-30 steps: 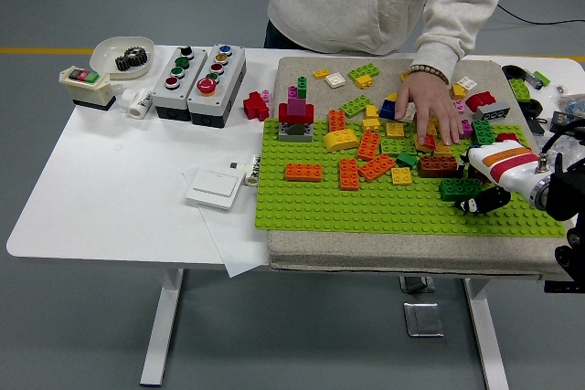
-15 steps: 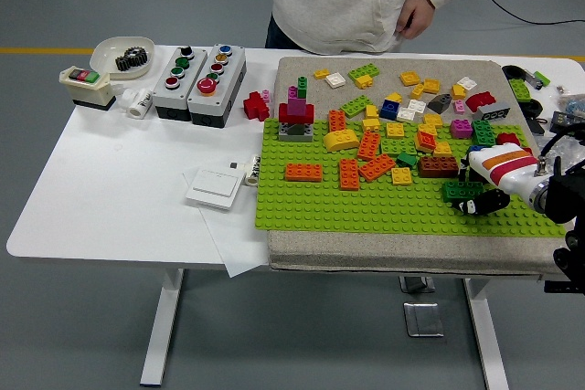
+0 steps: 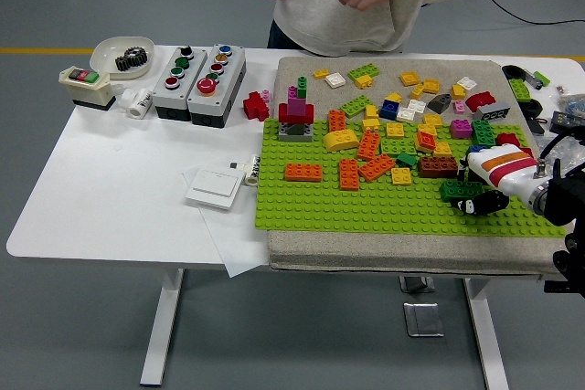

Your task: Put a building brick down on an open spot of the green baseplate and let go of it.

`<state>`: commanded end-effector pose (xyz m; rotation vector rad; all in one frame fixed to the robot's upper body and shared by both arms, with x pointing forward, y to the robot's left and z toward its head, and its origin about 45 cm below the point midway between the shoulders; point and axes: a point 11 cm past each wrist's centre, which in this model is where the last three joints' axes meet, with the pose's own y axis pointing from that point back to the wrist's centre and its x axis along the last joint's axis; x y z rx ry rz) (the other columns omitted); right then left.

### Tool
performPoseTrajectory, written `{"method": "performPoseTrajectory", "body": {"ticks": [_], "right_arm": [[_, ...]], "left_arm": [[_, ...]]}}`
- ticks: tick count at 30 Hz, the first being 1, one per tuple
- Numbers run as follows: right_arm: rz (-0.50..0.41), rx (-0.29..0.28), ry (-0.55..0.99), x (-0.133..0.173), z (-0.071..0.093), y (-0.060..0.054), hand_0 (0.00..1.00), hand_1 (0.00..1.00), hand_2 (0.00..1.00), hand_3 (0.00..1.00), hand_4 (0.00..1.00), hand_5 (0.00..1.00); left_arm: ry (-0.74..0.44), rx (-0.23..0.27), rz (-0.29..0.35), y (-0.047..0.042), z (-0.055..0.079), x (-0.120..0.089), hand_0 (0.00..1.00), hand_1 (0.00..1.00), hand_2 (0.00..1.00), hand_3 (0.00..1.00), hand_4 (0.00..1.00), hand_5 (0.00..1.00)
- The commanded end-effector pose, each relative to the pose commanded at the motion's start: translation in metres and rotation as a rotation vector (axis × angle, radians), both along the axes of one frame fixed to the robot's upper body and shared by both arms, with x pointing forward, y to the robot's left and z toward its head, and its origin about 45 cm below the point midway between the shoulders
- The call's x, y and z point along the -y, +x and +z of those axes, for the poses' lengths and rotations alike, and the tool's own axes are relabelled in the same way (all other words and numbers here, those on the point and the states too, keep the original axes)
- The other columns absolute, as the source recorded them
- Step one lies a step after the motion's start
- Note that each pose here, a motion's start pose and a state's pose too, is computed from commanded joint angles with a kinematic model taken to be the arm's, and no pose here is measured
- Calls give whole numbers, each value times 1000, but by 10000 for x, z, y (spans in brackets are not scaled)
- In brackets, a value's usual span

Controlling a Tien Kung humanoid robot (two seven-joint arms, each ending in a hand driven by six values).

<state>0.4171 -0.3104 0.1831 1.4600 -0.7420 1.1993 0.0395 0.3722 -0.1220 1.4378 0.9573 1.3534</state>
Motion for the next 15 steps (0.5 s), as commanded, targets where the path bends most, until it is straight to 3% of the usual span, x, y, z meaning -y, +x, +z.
{"method": "performPoseTrajectory", "body": {"ticks": [15], "right_arm": [[52,32,13,-76,76,-50,233,352,473,505,684,487]], "left_arm": [[2,-5,-5,-6,2,-11,743,763,795,698,792,753]]}}
